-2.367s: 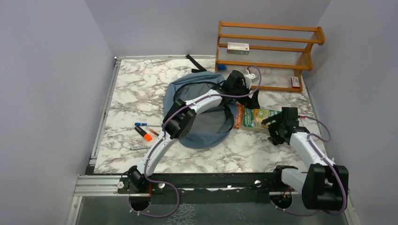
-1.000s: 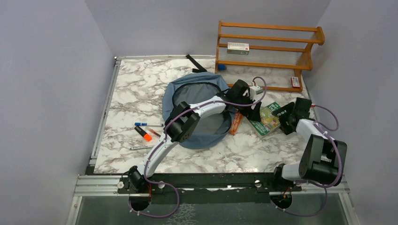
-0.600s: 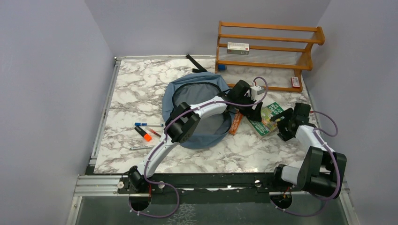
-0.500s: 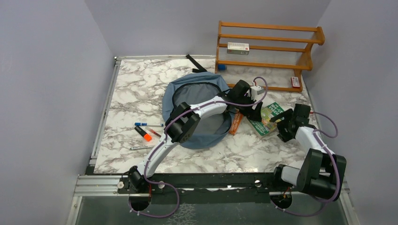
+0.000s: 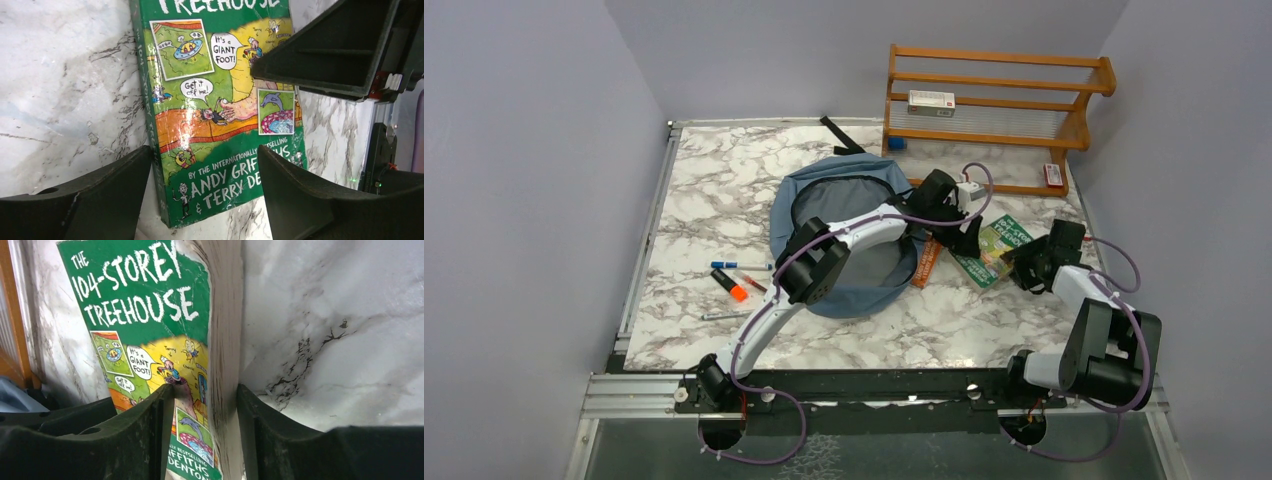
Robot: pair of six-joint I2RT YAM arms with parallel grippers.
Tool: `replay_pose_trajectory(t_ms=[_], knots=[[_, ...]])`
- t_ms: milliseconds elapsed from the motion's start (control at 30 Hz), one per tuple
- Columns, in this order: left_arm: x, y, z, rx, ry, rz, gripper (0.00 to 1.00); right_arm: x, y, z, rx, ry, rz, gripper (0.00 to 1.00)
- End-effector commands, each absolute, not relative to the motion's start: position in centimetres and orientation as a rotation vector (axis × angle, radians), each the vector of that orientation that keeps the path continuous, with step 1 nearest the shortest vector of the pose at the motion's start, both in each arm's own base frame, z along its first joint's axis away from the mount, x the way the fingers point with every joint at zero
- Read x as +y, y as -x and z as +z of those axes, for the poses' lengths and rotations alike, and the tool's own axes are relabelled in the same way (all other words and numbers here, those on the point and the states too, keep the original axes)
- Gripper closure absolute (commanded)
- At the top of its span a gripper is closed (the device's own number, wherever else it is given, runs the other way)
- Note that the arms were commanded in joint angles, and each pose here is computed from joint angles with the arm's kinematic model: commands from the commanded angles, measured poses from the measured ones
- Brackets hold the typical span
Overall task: Pack the student bag
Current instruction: Pick up the book from the center of the board.
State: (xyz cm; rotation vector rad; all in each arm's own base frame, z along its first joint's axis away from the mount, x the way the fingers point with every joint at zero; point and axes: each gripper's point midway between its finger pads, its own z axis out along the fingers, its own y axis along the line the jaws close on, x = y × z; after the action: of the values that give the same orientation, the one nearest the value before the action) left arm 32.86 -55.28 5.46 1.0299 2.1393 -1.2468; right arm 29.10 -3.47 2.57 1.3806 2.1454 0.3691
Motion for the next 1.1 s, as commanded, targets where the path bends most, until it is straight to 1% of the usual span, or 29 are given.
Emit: replay_pose_trajectory(t_ms=[0,200,300,367,500,633,800,1067], knots=[[-54.6,-33.7,7.1,2.203,-0.938,-1.240,0.21,-2.6,-24.7,-1.9,2.271,-1.492,0.277,0.53],[-53.7,-36.7,8.5,2.256,-0.734,-1.301,0.21,-2.9,-23.7,-3.0,2.251,-1.533,0.235,0.72],[-53.4,-37.6,9.3,2.261,-0.680,-1.319,0.21,-3.0,-23.3,-3.5,2.263,-1.549,0.219,0.90],[-53.4,-37.9,9.5,2.268,-0.650,-1.331,0.21,-2.9,-23.2,-3.8,2.269,-1.560,0.213,0.96],[-53.6,-37.7,9.0,2.305,-0.633,-1.354,0.21,-2.7,-22.9,-4.1,2.278,-1.571,0.222,0.99],[-53.7,-37.3,7.8,2.352,-0.622,-1.379,0.22,-2.7,-22.9,-4.1,2.278,-1.570,0.220,1.00],[-53.9,-36.8,6.5,2.396,-0.627,-1.403,0.28,-3.0,-22.9,-4.0,2.272,-1.554,0.210,1.00],[-53.4,-36.3,4.4,2.470,-0.630,-1.341,0.28,-3.2,-23.8,-3.1,2.246,-1.489,0.233,0.99]])
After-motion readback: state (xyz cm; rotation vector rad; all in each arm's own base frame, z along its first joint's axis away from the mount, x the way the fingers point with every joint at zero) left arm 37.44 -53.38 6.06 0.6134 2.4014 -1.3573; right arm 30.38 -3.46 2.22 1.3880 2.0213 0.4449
